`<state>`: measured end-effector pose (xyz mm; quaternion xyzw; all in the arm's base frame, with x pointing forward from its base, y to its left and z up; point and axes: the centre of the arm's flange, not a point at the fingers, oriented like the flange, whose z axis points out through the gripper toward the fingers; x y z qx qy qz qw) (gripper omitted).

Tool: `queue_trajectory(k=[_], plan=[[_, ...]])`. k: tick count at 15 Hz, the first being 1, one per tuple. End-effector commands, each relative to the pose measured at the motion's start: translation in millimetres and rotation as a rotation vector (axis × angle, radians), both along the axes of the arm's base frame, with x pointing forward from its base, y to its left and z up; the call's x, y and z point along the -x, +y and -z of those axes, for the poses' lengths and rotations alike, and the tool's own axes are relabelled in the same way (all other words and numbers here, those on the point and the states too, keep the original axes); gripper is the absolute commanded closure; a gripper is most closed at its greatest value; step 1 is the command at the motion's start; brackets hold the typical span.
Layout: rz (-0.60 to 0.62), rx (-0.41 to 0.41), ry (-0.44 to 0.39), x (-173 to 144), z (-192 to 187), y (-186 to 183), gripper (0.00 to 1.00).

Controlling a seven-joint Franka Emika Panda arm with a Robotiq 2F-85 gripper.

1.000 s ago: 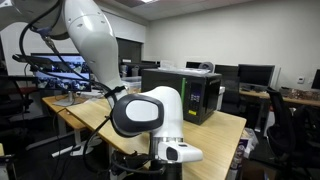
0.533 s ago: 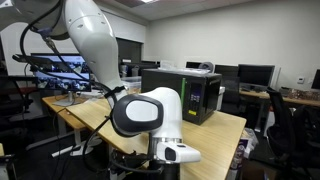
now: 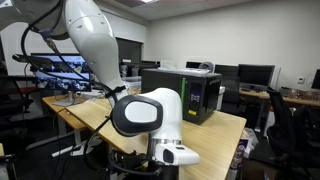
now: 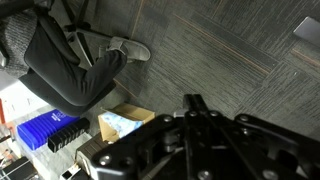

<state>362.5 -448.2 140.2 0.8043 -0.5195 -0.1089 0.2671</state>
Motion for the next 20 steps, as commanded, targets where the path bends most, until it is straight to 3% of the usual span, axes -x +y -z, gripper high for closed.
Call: queue_trajectory(k=[1,20], plan=[[0.036,0.001,-0.065,-8,2,5,0.98],[0.038,0.018,-0.086,-33,4,-2,0.98]])
